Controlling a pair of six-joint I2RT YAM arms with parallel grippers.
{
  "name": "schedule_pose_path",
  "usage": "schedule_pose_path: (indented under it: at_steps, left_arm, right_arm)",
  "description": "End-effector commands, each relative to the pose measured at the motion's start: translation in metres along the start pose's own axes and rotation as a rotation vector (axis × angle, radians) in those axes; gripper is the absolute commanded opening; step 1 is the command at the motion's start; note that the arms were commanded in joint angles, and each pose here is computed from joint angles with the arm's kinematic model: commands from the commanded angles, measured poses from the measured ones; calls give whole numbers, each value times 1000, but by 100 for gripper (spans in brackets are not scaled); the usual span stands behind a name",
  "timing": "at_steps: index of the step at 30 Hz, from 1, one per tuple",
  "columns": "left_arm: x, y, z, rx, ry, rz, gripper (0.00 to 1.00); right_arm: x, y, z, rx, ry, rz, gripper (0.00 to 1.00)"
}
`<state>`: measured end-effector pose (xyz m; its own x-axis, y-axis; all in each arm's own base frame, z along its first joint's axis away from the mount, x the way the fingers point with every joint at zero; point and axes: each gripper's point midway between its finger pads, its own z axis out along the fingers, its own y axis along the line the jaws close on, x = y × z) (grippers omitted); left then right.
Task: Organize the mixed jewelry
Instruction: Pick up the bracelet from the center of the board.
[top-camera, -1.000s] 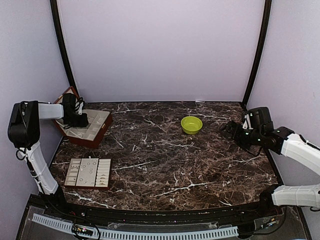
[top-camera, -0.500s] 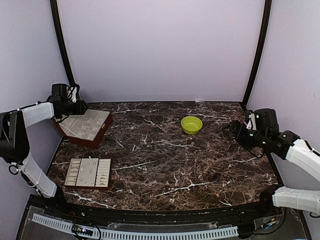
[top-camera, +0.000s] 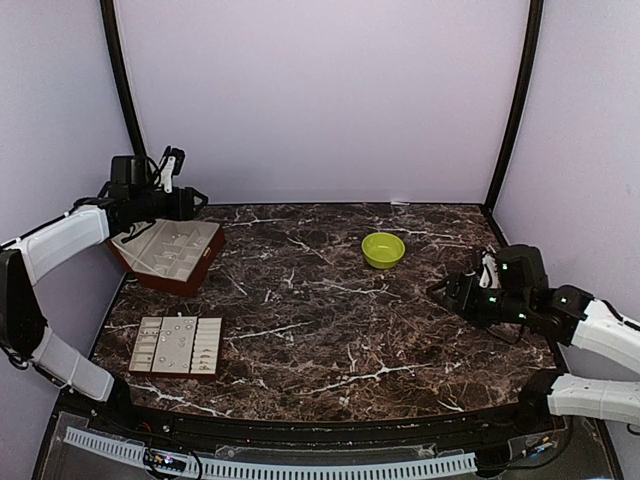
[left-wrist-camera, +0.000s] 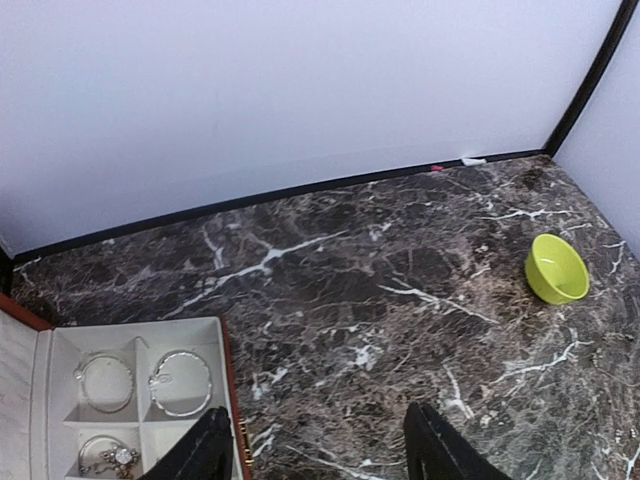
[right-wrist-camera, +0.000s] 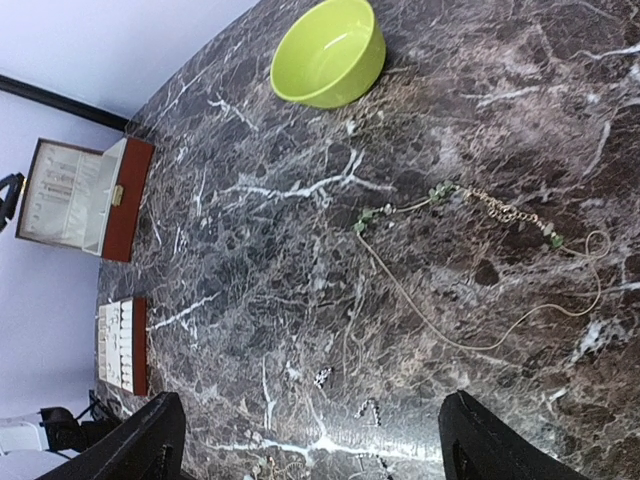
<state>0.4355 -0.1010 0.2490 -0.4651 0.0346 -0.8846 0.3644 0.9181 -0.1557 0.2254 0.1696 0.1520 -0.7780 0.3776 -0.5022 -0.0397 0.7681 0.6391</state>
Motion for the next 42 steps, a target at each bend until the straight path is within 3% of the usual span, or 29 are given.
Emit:
schedule_pose_path:
  at_steps: [1, 13, 17, 24, 31, 42]
  left_arm:
    - [-6, -33, -13, 96, -21, 5, 61]
    - [10, -51, -53, 138, -27, -80, 64]
    - [29, -57, -63, 156, 34, -95, 64]
    - [43, -57, -82, 134, 15, -78, 65]
    - [43, -57, -85, 125, 6, -69, 66]
    - [49, -53, -78, 115, 33, -71, 66]
  right_arm:
    - [12, 9, 6, -5, -8, 6, 88]
    - [84, 29, 29, -12, 82, -66, 76]
    - [110, 47, 32, -4, 108, -124, 74]
    - [145, 71, 42, 50, 159, -228, 70]
    - [171, 99, 51, 88, 208, -348, 67]
    - [214, 105, 74, 131, 330, -449, 61]
